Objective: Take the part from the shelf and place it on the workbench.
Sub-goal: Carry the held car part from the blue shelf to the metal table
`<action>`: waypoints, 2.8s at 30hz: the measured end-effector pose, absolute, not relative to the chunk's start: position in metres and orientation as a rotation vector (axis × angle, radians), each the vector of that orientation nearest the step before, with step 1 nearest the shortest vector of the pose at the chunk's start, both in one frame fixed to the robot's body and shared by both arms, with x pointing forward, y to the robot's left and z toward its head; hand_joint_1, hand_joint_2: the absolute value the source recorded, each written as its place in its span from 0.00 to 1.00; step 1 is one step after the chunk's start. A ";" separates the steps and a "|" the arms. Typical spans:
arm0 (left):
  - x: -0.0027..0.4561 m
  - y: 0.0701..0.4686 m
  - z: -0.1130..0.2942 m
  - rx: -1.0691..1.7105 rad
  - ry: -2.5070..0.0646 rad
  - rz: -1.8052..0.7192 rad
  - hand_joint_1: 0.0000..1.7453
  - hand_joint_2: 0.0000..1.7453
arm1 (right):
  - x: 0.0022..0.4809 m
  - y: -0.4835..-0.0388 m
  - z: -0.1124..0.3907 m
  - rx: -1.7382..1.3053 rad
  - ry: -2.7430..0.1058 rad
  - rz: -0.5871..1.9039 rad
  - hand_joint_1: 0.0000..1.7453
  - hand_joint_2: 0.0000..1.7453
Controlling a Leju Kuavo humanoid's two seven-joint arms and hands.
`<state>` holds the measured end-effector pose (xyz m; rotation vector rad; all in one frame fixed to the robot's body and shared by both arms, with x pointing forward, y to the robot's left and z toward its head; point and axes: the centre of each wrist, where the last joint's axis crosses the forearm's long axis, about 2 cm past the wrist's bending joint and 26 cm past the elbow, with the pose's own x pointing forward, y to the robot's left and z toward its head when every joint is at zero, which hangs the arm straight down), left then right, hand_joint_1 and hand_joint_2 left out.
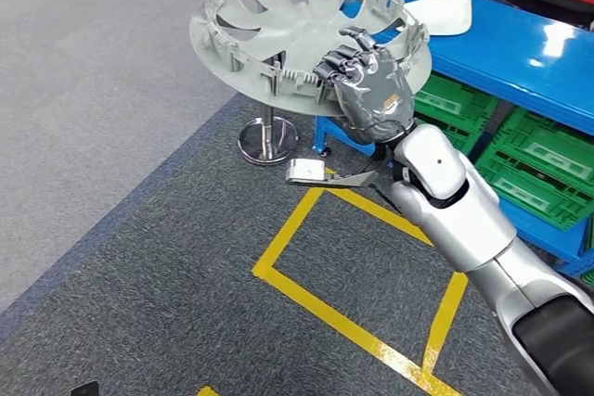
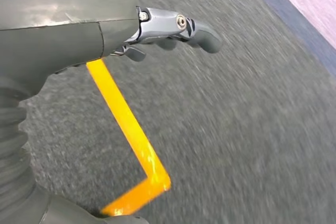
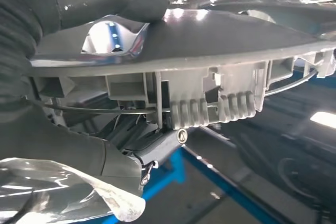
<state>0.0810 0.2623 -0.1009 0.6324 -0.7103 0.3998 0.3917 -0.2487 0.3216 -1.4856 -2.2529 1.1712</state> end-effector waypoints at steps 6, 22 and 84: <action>0.086 0.264 -0.100 0.639 -0.703 0.415 0.00 1.00 | 0.393 -0.248 0.323 -1.499 -2.253 1.206 1.00 1.00; 0.099 0.273 -0.098 0.658 -0.727 0.439 0.00 1.00 | 0.397 -0.237 0.345 -1.532 -2.309 1.222 1.00 1.00; 0.020 0.283 -0.113 0.157 -0.100 0.116 0.00 1.00 | 0.358 -0.222 0.312 -1.370 -2.370 1.202 1.00 1.00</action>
